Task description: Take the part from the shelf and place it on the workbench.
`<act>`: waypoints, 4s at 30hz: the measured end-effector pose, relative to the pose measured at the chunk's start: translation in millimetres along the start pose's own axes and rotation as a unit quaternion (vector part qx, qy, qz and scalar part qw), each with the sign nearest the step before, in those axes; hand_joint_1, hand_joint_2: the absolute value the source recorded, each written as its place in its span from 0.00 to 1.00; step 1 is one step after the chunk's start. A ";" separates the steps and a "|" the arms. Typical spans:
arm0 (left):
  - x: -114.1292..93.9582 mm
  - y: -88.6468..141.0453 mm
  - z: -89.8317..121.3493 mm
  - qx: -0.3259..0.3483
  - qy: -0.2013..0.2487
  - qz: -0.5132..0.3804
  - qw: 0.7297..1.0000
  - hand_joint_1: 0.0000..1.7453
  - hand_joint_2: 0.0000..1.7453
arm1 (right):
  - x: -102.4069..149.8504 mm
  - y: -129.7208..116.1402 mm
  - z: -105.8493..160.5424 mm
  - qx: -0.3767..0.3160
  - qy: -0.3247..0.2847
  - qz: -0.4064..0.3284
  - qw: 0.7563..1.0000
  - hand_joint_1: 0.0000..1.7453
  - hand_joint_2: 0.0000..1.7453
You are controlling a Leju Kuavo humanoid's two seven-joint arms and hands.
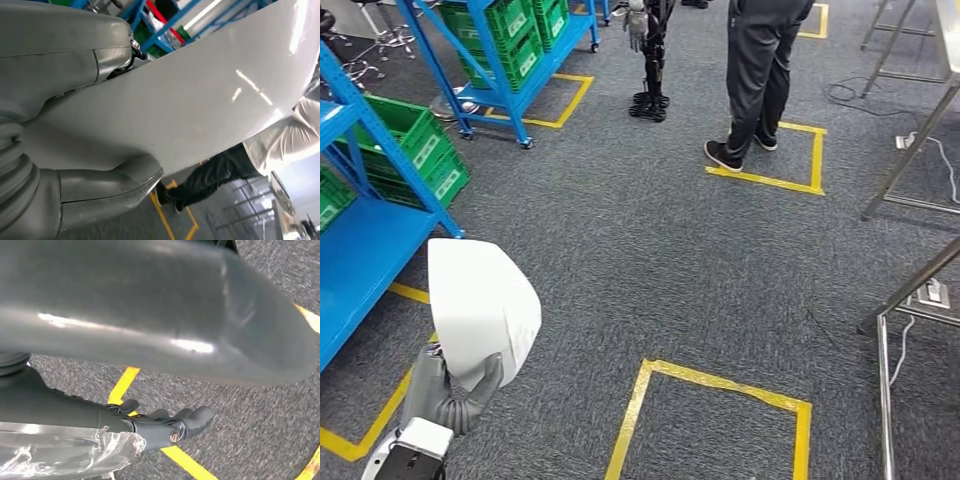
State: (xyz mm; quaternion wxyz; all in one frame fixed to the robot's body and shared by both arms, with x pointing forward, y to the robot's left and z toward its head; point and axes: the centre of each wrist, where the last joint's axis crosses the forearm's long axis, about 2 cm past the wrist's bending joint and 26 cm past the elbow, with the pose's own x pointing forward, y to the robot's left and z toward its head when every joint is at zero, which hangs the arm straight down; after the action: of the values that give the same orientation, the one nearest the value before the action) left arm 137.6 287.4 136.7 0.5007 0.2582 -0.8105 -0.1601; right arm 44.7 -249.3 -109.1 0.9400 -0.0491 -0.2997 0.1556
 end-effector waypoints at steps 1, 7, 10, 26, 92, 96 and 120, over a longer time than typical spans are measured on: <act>-0.2 -0.2 0.4 -0.001 0.001 0.000 1.000 0.96 1.00 | 0.0 -0.1 0.0 0.000 0.000 0.001 1.000 0.00 0.00; -2.5 -1.5 1.1 -0.004 0.005 0.002 1.000 0.96 1.00 | 4.2 1.2 -1.7 -0.003 0.006 0.000 1.000 0.00 0.00; -6.2 -0.5 -0.6 -0.004 0.005 0.001 1.000 0.96 1.00 | 8.7 6.7 -2.2 -0.006 0.022 0.000 1.000 0.00 0.00; -11.9 5.3 5.2 -0.001 0.010 -0.025 1.000 0.96 1.00 | 2.7 13.7 2.5 0.005 0.033 -0.007 0.999 0.00 0.00; -15.0 6.5 8.6 -0.001 0.031 -0.048 0.998 0.96 1.00 | 20.7 26.6 -1.9 0.011 0.029 -0.030 0.999 0.00 0.00; -14.9 6.3 8.8 -0.002 0.031 -0.049 0.998 0.96 1.00 | 19.9 26.9 -1.5 0.011 0.030 -0.030 0.999 0.00 0.00; -12.7 3.0 0.6 0.012 0.017 -0.041 0.999 0.96 1.00 | 31.1 18.2 -8.8 -0.004 0.011 -0.024 1.000 0.00 0.00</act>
State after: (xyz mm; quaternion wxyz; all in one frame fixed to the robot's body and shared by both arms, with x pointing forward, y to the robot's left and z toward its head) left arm 140.9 297.2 128.8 0.5042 0.3000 -0.7926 -0.1662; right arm 69.0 -222.1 -102.6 0.9463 -0.0476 -0.2916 0.1309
